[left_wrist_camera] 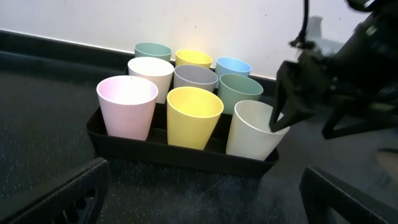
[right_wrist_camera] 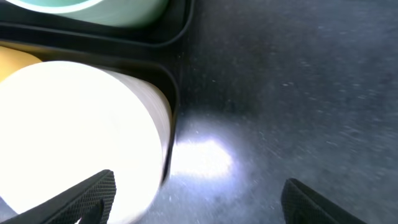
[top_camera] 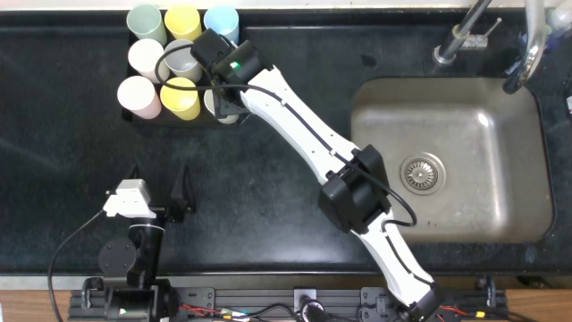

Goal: Store Cups

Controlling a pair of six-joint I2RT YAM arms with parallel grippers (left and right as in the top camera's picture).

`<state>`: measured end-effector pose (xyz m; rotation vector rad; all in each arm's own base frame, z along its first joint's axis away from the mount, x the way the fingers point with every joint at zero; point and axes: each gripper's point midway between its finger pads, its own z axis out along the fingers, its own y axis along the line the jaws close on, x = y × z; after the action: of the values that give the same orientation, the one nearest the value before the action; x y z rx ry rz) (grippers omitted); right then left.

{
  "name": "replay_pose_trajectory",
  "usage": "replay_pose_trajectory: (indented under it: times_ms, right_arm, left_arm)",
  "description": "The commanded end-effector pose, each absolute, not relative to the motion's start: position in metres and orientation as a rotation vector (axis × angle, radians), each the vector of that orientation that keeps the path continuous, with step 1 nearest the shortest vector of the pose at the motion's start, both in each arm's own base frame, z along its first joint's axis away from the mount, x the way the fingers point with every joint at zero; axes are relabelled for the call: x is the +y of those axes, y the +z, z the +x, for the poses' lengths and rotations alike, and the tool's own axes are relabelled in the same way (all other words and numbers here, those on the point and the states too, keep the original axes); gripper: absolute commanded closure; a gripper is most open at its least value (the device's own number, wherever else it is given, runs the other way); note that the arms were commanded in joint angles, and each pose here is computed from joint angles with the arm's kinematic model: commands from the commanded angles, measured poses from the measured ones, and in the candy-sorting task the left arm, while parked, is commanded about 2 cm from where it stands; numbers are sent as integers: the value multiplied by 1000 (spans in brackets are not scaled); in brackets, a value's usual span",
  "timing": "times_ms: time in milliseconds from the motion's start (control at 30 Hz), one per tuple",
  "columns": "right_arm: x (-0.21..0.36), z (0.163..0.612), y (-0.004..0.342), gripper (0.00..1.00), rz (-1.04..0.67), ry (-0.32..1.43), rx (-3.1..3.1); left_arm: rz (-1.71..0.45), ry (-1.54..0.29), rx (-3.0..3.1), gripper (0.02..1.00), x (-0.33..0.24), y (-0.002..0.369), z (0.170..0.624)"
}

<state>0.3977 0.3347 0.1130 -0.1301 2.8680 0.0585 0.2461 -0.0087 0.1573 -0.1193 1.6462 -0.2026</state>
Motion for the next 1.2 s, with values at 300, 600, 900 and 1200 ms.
replay_pose_trajectory:
  times_ms: [300, 600, 900, 1200]
  right_arm:
    - [301, 391, 229, 119, -20, 109, 2660]
    - [237, 363, 319, 75, 116, 95, 2507]
    - [138, 339, 364, 49, 340, 76, 2370]
    - [72, 302, 323, 5, 470, 246, 2240]
  left_arm:
    - [-109, -183, 1642, 18, -7, 158, 246]
    - [-109, -183, 1642, 18, -7, 158, 246]
    - [-109, -183, 1642, 18, -7, 158, 246]
    - [-109, -183, 1642, 20, -7, 158, 246]
